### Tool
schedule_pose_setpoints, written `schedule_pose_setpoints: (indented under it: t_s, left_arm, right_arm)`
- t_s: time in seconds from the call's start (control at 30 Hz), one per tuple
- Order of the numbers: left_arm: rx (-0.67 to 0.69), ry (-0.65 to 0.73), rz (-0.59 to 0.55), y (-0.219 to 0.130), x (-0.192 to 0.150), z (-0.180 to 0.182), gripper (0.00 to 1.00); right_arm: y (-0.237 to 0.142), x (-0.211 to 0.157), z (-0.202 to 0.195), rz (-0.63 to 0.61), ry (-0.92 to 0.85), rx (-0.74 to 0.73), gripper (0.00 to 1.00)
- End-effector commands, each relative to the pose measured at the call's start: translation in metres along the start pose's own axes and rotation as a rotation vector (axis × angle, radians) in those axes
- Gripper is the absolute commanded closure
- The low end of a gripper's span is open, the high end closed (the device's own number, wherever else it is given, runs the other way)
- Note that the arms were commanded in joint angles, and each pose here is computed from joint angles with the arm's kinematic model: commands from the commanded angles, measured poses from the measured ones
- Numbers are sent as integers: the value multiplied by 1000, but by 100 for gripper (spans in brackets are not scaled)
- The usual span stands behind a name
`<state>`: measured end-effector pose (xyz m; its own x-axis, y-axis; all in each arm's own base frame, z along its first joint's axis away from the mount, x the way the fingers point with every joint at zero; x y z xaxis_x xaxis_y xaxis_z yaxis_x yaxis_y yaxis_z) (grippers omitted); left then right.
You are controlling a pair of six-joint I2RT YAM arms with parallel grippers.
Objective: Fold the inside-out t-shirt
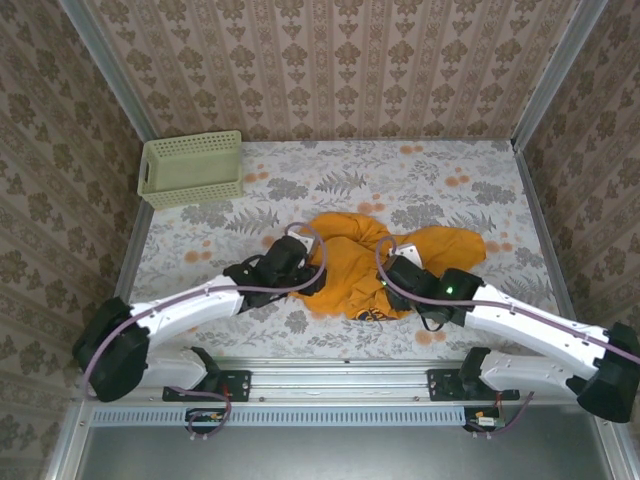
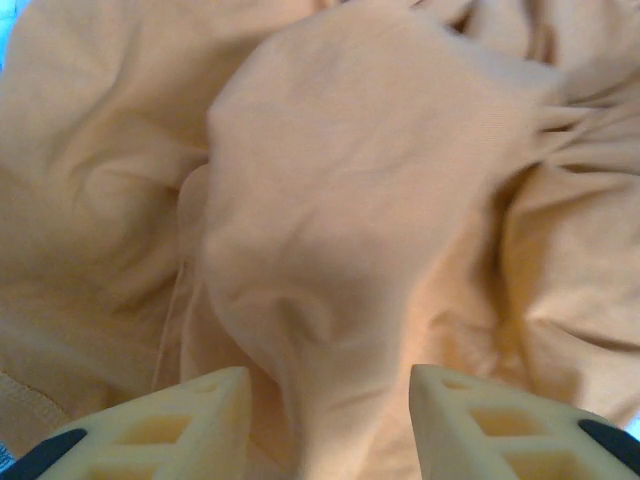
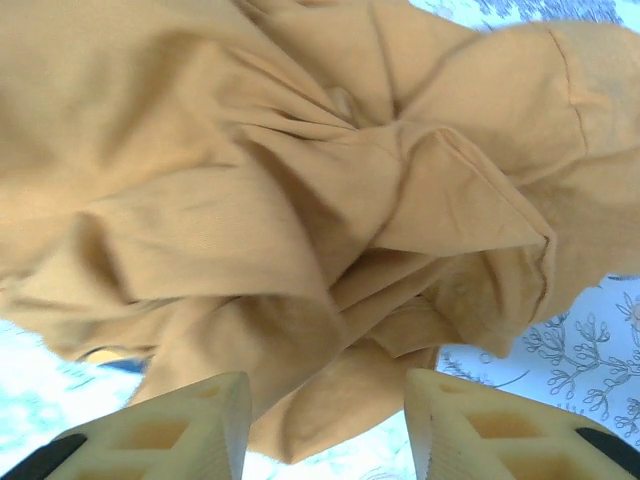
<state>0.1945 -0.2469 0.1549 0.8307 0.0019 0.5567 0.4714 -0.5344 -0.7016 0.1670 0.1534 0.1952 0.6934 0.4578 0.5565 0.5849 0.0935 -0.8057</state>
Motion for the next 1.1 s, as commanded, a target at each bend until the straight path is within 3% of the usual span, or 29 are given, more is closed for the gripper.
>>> schedule_pose_setpoints:
  t_s: [0.0, 0.2, 0.43, 0.53, 0.67, 0.87, 1.07]
  left_arm:
    - [36, 51, -71, -20, 5, 0, 52]
    - [24, 15, -141, -31, 5, 8, 46]
    - [16, 1, -157, -35, 2, 13, 44]
    - [-22, 12, -137, -31, 0, 7, 44]
    - [-85, 30, -106, -24, -2, -7, 44]
    - [-144, 161, -62, -17, -9, -43, 44]
    - [-219, 348, 25, 0, -32, -92, 42]
  right_arm:
    - [-19, 5, 8, -23, -11, -6, 51]
    - [5, 12, 28, 69, -43, -170, 44]
    - [37, 5, 40, 167, -50, -224, 42]
    - [48, -8, 30, 216, -34, -242, 50]
    - [42, -15, 17, 219, -41, -279, 68]
    - [15, -14, -2, 116, -2, -242, 98]
    - [1, -21, -12, 44, 39, -178, 100]
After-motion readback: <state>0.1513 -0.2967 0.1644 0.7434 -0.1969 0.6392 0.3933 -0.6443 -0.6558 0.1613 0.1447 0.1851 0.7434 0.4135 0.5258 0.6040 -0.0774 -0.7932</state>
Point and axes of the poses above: each hand's point on the last joint's axis, 136 mm out from that joint toward the fingers, its own y axis out along the fingers, its own z axis along the line the jaws close on, x = y × z, the point moved 5 cm from there along -y, back along the fingers, and after that the axes turned 14 degrees about -y, right-handed, at the moved point
